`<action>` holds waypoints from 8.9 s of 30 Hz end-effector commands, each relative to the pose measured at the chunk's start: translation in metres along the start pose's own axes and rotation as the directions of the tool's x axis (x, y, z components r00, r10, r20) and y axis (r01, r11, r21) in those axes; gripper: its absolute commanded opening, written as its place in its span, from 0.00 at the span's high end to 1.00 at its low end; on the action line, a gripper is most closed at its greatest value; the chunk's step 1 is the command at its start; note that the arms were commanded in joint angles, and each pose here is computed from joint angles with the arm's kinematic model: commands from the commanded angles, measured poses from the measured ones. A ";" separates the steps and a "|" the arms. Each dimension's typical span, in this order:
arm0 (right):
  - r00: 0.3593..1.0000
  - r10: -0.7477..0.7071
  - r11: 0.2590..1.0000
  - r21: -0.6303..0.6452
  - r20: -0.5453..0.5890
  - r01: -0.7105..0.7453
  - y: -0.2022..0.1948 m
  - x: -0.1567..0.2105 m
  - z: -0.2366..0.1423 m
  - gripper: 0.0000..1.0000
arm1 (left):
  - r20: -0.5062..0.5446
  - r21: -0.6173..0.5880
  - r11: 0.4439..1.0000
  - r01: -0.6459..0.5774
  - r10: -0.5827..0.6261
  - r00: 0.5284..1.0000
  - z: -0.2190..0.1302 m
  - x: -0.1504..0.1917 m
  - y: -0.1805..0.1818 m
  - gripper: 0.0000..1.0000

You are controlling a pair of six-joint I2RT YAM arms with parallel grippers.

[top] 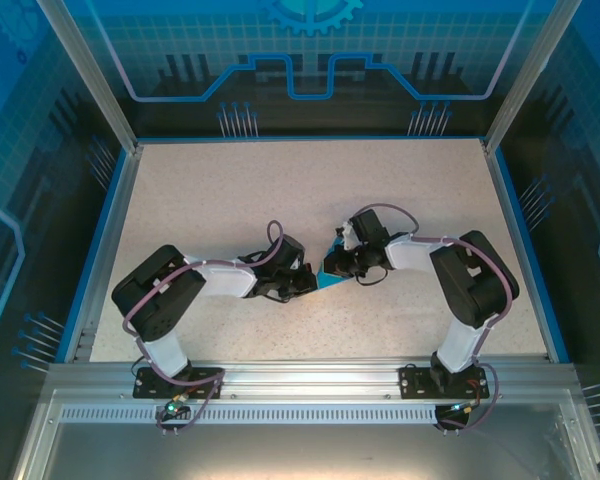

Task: Fold a paper plane with a square sheet of paper (pick it up from the middle)
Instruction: Fourth fold the wing at the center of the table, then pick up the paper from the center of the table, then turn over the paper at the center of the table.

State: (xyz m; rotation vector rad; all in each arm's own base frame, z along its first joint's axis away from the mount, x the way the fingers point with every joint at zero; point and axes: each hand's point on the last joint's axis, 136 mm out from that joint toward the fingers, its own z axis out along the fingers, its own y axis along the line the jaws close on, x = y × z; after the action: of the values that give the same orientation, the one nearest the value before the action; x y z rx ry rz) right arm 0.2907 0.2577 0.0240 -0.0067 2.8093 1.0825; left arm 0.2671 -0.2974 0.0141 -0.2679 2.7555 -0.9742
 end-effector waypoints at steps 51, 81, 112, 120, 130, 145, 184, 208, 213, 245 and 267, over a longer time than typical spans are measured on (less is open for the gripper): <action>0.996 0.016 0.995 0.096 -0.092 -0.007 -0.017 0.019 0.022 0.94 | 0.028 -0.073 0.997 0.009 -0.007 1.000 -0.002 0.001 0.026 0.96; 0.970 0.135 0.981 0.112 0.201 -0.160 -0.097 -0.089 -0.037 0.93 | -0.065 -0.195 0.981 0.011 -0.024 0.998 -0.011 0.024 0.055 0.99; 0.981 0.078 0.996 -0.049 0.178 -0.070 -0.015 -0.034 -0.056 0.43 | 0.124 0.004 0.999 -0.041 0.040 0.991 -0.056 -0.042 -0.014 0.40; 0.984 0.096 0.994 -0.065 0.152 -0.087 -0.012 -0.036 -0.029 0.48 | 0.139 -0.015 1.000 -0.005 0.007 0.990 -0.060 -0.049 0.002 0.18; 0.988 0.063 0.992 -0.117 0.144 -0.046 0.004 -0.046 -0.014 0.64 | 0.171 -0.002 1.000 0.003 -0.003 0.985 -0.070 -0.055 0.010 0.07; 0.970 -0.112 0.891 -0.410 0.218 0.195 0.086 -0.066 -0.074 0.95 | 0.092 0.304 0.950 -0.075 0.049 0.995 -0.108 -0.049 -0.026 0.01; 0.968 -0.160 0.803 -0.545 0.192 0.241 0.131 -0.064 -0.119 0.91 | 0.158 0.620 0.756 -0.211 0.143 0.977 -0.145 -0.063 -0.100 0.76; 0.898 -0.090 0.996 0.040 0.431 0.081 0.020 -0.054 -0.154 0.20 | 0.204 -0.487 0.830 -0.273 0.411 0.888 -0.156 -0.081 0.023 0.88; 0.895 -0.083 0.996 0.077 0.439 0.055 0.010 -0.050 -0.155 0.19 | 0.182 -0.753 0.636 -0.170 0.449 0.875 -0.165 -0.092 0.059 0.88; 0.907 -0.076 0.987 0.159 0.414 0.010 -0.006 -0.040 -0.147 0.18 | 0.058 -0.409 0.856 -0.316 0.370 0.927 -0.059 -0.060 -0.006 0.43; 0.875 -0.475 0.837 0.355 0.093 0.416 0.136 -0.003 0.014 0.53 | 0.358 -0.145 0.969 0.199 -0.136 0.924 -0.160 -0.088 0.096 0.06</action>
State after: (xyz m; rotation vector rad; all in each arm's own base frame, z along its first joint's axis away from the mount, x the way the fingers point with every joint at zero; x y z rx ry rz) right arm 0.2902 0.3559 0.1111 -0.4454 2.5619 0.5042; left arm 0.3017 -0.1101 0.0817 -0.5827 2.5588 -0.5634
